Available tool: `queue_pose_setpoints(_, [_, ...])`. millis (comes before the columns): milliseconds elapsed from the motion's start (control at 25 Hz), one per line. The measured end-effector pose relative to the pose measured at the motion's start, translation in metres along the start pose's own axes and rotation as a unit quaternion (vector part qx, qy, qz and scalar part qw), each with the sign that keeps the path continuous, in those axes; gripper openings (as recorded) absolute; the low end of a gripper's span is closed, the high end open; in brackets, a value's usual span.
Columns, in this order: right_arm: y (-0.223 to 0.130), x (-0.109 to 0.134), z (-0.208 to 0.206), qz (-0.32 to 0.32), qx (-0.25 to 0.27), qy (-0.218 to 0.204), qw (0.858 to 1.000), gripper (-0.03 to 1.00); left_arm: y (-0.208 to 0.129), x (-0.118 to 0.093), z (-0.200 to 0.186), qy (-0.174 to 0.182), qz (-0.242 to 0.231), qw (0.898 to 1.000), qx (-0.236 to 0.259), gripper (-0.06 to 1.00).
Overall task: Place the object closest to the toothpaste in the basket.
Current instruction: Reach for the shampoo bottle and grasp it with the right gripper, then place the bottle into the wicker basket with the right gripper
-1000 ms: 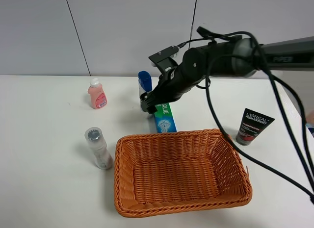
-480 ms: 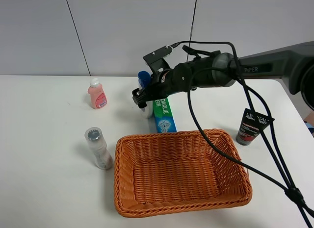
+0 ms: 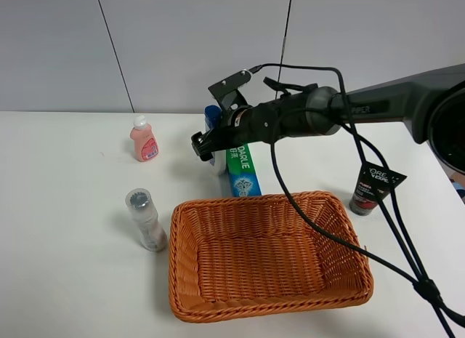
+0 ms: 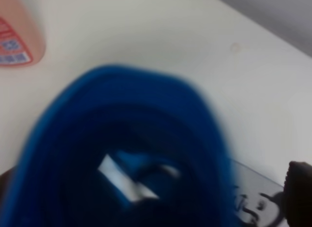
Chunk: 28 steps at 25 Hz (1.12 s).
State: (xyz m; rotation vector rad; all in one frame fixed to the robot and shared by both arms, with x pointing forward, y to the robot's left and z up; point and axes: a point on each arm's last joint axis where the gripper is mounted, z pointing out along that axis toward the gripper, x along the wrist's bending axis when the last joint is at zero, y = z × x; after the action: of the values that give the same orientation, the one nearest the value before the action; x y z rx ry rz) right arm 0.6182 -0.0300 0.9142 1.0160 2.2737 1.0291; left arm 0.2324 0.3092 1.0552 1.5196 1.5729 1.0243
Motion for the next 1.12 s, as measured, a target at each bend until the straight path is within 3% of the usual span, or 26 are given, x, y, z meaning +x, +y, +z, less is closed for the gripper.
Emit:
queue_pose_setpoints(200, [-0.003,0.004,0.006,-0.007,-0.015,-0.001,1.000,0.93,0.000,0.000,0.000,0.000,0.000,1.000,0.000,1.00])
queue_pose_setpoints(280, [-0.004,0.006,0.008,-0.011,-0.014,0.001,1.000,0.80,0.000,0.000,0.000,0.000,0.000,1.000,0.000,1.00])
queue_pose_setpoints(360, [-0.005,0.006,0.009,-0.016,-0.011,0.002,1.000,0.55,0.000,0.000,0.000,0.000,-0.001,1.000,0.000,1.00])
queue_pose_setpoints(440, [-0.005,0.006,0.009,-0.015,-0.011,0.002,1.000,0.48,0.000,0.000,0.000,0.000,-0.001,1.000,0.000,1.00])
queue_pose_setpoints(480, [-0.005,0.007,0.009,-0.013,-0.011,0.002,1.000,0.37,0.000,0.000,0.000,0.000,-0.001,1.000,0.000,1.00])
queue_pose_setpoints(680, [0.001,0.007,-0.002,-0.013,0.004,0.007,1.000,0.37,0.000,0.000,0.000,0.000,0.000,1.000,0.000,1.00])
queue_pose_setpoints(800, [0.022,0.005,-0.027,-0.013,-0.002,0.009,1.000,0.37,0.000,0.000,0.000,0.000,0.000,1.000,0.000,1.00])
queue_pose_setpoints(1000, [0.075,0.000,-0.103,-0.009,-0.057,0.009,0.998,0.37,0.000,0.000,0.000,0.000,0.000,1.000,0.000,1.00])
queue_pose_setpoints(1120, [0.090,0.001,-0.148,0.016,-0.048,0.027,0.998,0.37,0.000,0.000,0.000,0.000,0.000,1.000,0.000,1.00])
